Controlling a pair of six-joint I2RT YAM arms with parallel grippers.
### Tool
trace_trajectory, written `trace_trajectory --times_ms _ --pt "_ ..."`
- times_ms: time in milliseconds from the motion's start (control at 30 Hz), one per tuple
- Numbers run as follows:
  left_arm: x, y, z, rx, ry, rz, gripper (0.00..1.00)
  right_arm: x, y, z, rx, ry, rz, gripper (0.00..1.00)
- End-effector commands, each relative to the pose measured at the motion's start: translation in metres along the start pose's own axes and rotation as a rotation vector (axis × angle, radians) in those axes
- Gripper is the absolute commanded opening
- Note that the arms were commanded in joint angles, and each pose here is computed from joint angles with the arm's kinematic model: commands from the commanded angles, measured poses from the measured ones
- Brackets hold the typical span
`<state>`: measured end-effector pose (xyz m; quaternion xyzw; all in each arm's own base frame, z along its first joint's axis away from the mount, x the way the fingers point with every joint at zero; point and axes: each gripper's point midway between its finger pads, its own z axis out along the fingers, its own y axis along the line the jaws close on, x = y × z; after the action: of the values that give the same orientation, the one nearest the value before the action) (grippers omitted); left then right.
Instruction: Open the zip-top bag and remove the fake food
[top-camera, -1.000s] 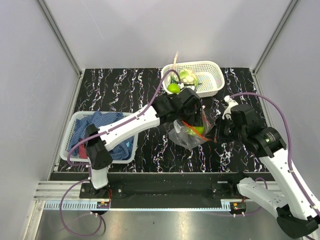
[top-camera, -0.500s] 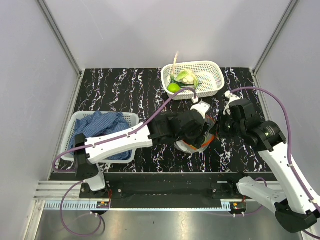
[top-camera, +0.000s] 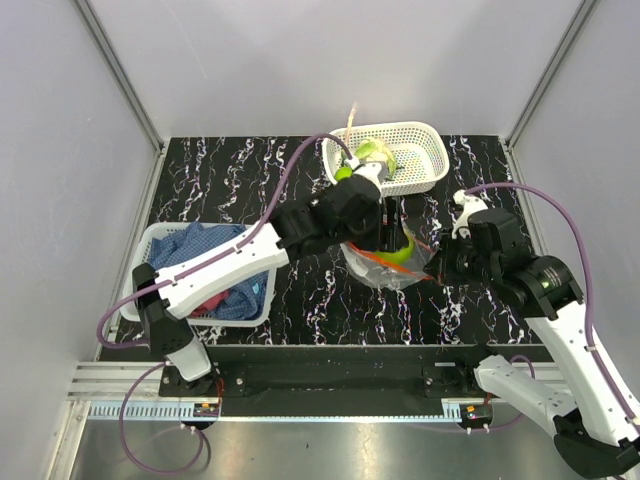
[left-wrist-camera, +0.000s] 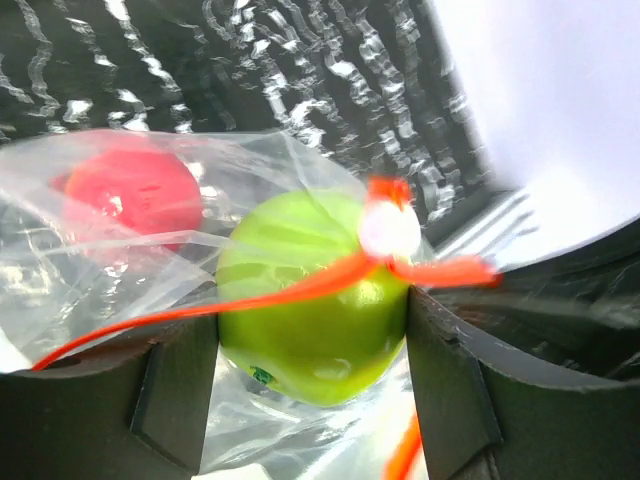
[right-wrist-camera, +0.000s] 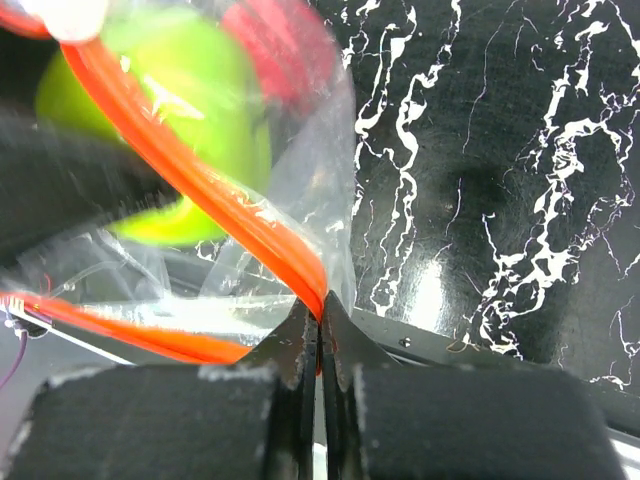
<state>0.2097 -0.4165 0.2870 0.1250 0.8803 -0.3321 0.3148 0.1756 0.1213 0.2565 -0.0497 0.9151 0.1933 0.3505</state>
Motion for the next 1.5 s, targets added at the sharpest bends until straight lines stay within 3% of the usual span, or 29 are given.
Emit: trace_trajectory --times_ms 0,133,300,400,600,733,933,1033,1067,1133,1167,1200,1400,1467 --pt "-0.014 -0.050 -0.025 0.253 0.039 -0.174 0.00 0.000 -0.009 0.000 0.055 -0.004 0.019 0.00" --pt "0.002 -0.042 -0.026 0.269 0.118 -0.300 0.00 0.001 -0.021 0.004 0.136 0.013 0.066 0.00" --pt "-0.002 -0.045 -0.044 0.371 0.075 -0.398 0.00 0.014 -0.033 0.015 0.206 0.061 0.117 0.00" --pt "0.010 -0.026 -0.040 0.335 0.082 -0.408 0.00 0.019 -0.031 0.019 0.195 0.080 0.127 0.00" --pt "0.045 0.006 0.012 0.236 0.150 -0.352 0.00 0.028 -0.006 0.020 0.037 0.096 0.153 0.00" --pt "0.065 0.026 0.062 0.158 0.209 -0.292 0.00 0.045 -0.004 0.030 0.015 0.157 0.169 0.00" --pt "0.090 0.059 0.095 0.029 0.293 -0.193 0.02 0.055 -0.005 0.037 0.015 0.188 0.185 0.00" --pt "0.094 0.066 0.094 0.001 0.307 -0.169 0.18 0.057 -0.005 0.038 0.019 0.202 0.196 0.00" --pt "0.094 0.067 0.094 -0.007 0.295 -0.156 0.31 0.058 -0.005 0.039 0.019 0.207 0.197 0.00" --pt "0.088 0.065 0.086 -0.002 0.273 -0.115 0.41 0.061 -0.006 0.039 0.021 0.217 0.198 0.00" --pt "0.087 0.063 0.084 -0.009 0.259 -0.094 0.58 0.061 -0.006 0.039 0.021 0.213 0.197 0.00" --pt "0.081 0.056 0.080 0.006 0.240 -0.075 0.64 0.061 -0.006 0.038 0.019 0.213 0.197 0.00" --pt "0.081 0.038 0.079 0.009 0.217 0.062 0.81 0.061 -0.004 0.038 0.007 0.218 0.189 0.00" --pt "0.079 0.032 0.077 0.003 0.203 0.112 0.82 0.061 -0.003 0.038 0.004 0.220 0.187 0.00"
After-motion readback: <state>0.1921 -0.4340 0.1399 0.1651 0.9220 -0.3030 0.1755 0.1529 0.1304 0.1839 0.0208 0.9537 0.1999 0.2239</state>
